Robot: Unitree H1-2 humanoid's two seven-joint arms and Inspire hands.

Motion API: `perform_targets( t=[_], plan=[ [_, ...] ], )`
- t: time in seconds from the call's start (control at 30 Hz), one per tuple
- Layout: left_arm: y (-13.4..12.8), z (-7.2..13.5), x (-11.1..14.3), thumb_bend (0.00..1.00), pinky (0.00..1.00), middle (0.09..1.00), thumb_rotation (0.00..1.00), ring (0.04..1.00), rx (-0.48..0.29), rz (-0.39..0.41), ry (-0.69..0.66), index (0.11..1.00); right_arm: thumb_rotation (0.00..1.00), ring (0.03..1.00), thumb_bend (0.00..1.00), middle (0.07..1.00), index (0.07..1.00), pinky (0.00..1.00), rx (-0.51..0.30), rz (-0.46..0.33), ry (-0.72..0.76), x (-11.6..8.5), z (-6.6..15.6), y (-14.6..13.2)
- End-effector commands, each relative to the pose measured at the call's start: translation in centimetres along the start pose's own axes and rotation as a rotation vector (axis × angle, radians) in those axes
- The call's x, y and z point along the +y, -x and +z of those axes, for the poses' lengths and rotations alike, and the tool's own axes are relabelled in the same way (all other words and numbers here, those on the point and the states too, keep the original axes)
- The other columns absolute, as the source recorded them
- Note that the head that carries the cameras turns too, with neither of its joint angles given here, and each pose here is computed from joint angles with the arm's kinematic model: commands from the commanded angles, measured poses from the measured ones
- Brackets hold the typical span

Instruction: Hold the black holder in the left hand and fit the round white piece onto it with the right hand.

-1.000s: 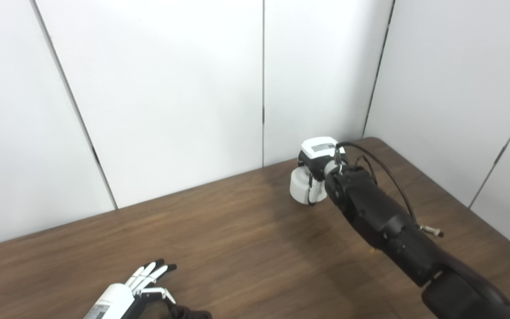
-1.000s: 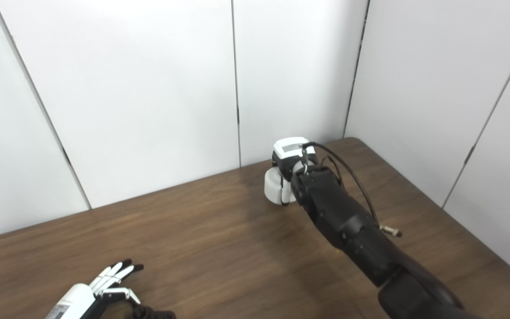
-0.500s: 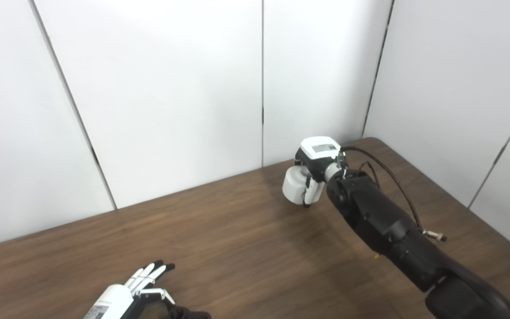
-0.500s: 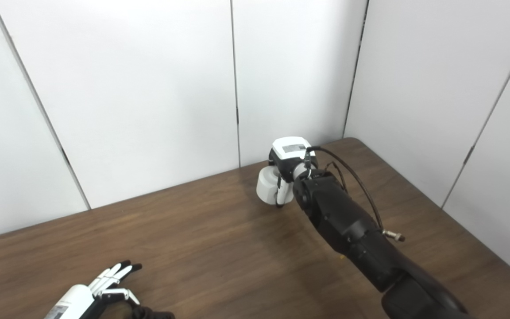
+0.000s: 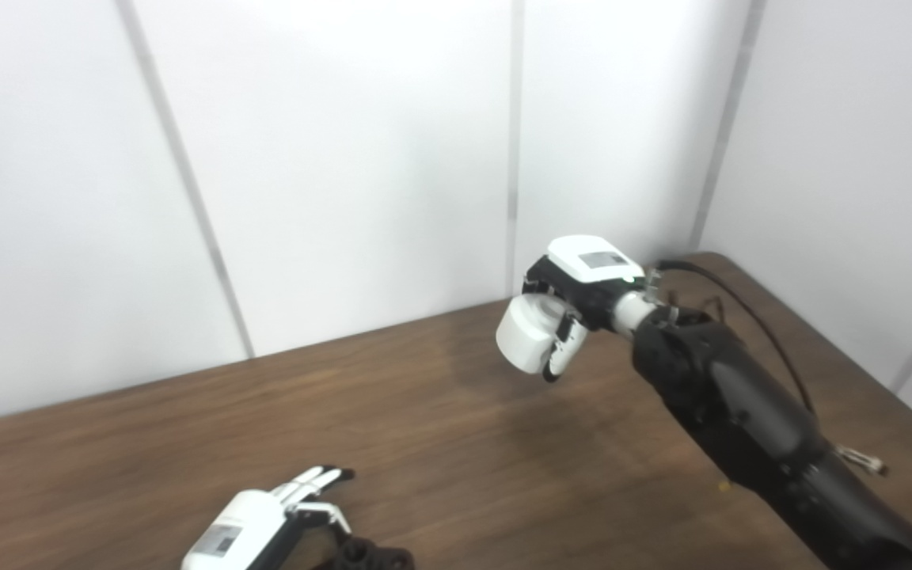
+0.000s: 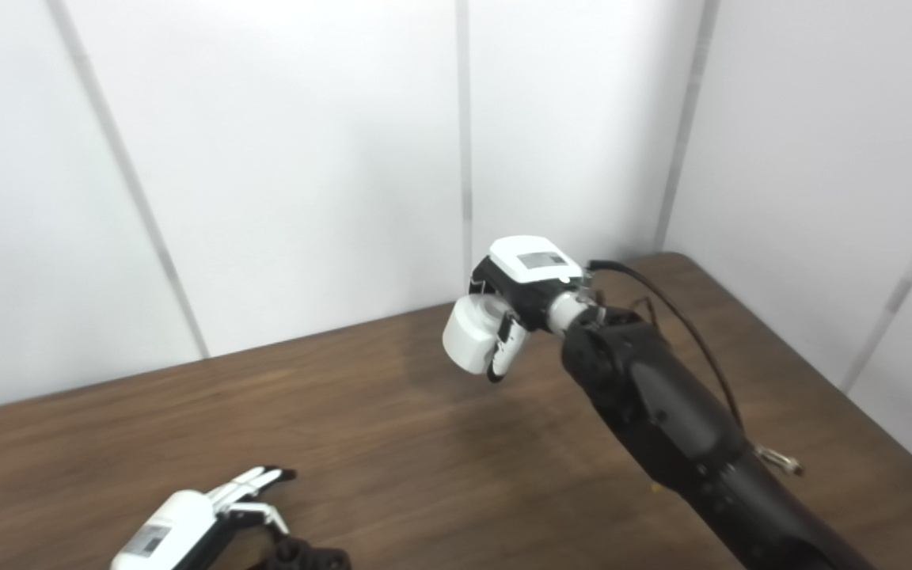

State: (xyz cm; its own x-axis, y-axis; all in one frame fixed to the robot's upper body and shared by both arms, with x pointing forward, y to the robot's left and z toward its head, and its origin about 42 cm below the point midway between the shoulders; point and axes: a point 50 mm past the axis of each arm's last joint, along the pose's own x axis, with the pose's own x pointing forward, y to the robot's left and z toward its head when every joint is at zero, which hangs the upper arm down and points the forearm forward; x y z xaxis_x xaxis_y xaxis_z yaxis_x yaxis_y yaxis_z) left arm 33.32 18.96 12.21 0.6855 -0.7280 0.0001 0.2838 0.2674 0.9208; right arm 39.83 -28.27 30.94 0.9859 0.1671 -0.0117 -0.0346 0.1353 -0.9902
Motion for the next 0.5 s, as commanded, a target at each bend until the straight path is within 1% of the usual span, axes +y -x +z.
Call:
perform_targets(
  t=[0.0, 0.07, 0.1, 0.17, 0.23, 0.37, 0.47],
  plan=[
    [1.7, 0.2, -5.0, 0.52, 0.85, 0.939, 0.06, 0.961, 0.065, -0.227, 0.000, 0.489, 0.00, 0.477, 0.52, 0.452, 0.509, 0.80, -0.100, -0.052, 0.051, -2.8, 1.3, 0.7],
    [1.3, 0.4, -5.1, 0.52, 0.87, 0.950, 0.06, 0.977, 0.075, -0.233, 0.000, 0.489, 0.00, 0.487, 0.52, 0.451, 0.508, 0.80, -0.157, -0.047, 0.073, -3.1, 2.2, 1.2],
    [0.9, 0.6, -5.2, 0.52, 0.88, 0.953, 0.06, 0.981, 0.085, -0.236, 0.002, 0.489, 0.00, 0.488, 0.52, 0.451, 0.507, 0.80, -0.203, -0.044, 0.085, -3.1, 2.7, 1.6],
    [0.4, 0.7, -5.3, 0.52, 0.91, 0.966, 0.06, 0.997, 0.100, -0.234, 0.005, 0.490, 0.00, 0.473, 0.52, 0.453, 0.509, 0.80, -0.278, -0.039, 0.106, -3.2, 3.5, 2.2],
    [-0.2, 0.8, -5.3, 0.52, 0.93, 0.975, 0.06, 1.000, 0.113, -0.230, 0.006, 0.490, 0.00, 0.453, 0.52, 0.452, 0.519, 0.80, -0.335, -0.034, 0.123, -3.2, 4.0, 2.6],
    [-1.2, 1.1, -5.5, 0.52, 0.95, 0.980, 0.07, 1.000, 0.117, -0.218, 0.007, 0.490, 0.00, 0.474, 0.52, 0.429, 0.512, 0.80, -0.408, -0.019, 0.140, -3.2, 4.5, 3.1],
    [-1.8, 1.3, -5.6, 0.52, 0.95, 0.981, 0.07, 1.000, 0.119, -0.216, 0.007, 0.490, 0.00, 0.473, 0.52, 0.414, 0.510, 0.81, -0.446, -0.007, 0.152, -3.0, 5.1, 3.4]
  ],
)
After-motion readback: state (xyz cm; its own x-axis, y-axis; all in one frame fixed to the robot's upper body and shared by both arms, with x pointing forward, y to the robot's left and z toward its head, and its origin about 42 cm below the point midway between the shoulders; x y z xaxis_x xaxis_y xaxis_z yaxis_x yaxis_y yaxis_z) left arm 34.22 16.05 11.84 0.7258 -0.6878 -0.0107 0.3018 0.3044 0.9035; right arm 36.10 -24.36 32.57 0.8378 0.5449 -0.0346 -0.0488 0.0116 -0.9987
